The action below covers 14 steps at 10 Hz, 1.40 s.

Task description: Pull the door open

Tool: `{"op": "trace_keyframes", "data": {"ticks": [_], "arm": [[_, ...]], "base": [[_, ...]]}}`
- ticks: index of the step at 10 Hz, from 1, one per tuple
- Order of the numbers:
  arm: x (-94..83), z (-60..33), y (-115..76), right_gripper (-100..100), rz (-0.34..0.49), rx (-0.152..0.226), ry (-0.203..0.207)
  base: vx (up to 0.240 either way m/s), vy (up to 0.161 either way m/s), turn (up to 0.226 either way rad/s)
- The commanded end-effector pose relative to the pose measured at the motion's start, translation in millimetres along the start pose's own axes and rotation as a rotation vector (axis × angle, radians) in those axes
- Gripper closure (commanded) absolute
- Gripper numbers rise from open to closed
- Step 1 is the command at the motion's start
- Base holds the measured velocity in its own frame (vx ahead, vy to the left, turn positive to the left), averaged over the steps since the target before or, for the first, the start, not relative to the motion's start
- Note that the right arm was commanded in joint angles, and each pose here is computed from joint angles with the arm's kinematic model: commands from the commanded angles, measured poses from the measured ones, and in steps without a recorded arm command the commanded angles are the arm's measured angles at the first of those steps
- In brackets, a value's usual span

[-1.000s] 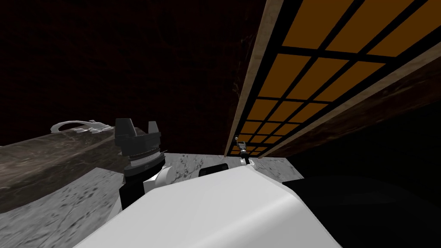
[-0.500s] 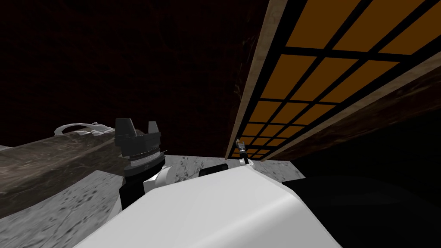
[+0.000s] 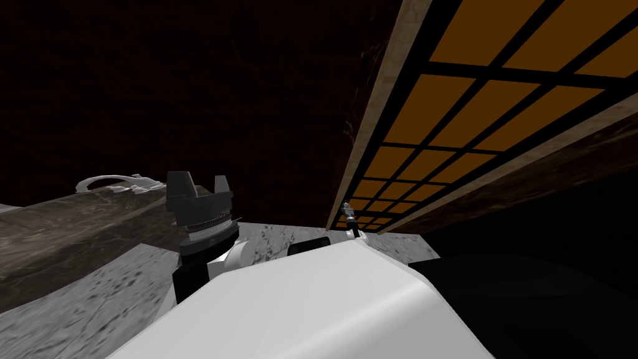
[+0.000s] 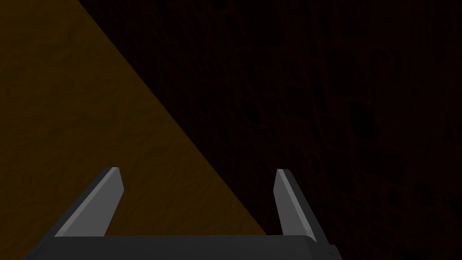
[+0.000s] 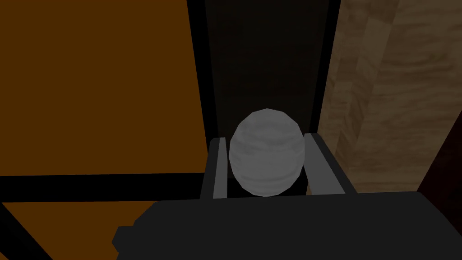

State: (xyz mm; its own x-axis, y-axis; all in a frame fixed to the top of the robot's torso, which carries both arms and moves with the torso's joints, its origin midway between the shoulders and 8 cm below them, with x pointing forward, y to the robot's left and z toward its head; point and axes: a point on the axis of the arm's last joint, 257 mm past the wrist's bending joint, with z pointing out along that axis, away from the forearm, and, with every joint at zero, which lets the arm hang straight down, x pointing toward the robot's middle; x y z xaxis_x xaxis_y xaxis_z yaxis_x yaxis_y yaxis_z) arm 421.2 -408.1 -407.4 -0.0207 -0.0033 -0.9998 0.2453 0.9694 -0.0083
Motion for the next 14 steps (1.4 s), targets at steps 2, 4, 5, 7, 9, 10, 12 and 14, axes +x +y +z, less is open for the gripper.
{"op": "trace_keyframes", "data": {"ticks": [2,4,5,7,9,10,12,14], "arm": [[-0.7,0.5,-2.9,100,-0.002,0.004,0.000],[2.0,-3.4,-10.1,100,0.047,0.016,0.005],[2.9,-5.1,-15.6,100,0.080,0.025,0.007],[3.5,-6.7,-21.3,100,0.131,0.035,0.007],[3.8,-7.6,-24.1,100,0.157,0.041,0.007],[4.1,-8.4,-26.9,100,0.182,0.046,0.007],[4.3,-9.7,-32.3,100,0.243,0.056,0.005],[4.4,-10.3,-34.8,100,0.283,0.061,0.004]], "base": [[0.000,0.000,0.000],[-0.052,-0.007,0.023],[-0.065,-0.026,0.034],[-0.070,-0.016,0.034],[-0.031,0.004,0.018],[-0.029,-0.010,0.022],[-0.051,-0.008,0.040],[-0.044,-0.005,0.034]]}}
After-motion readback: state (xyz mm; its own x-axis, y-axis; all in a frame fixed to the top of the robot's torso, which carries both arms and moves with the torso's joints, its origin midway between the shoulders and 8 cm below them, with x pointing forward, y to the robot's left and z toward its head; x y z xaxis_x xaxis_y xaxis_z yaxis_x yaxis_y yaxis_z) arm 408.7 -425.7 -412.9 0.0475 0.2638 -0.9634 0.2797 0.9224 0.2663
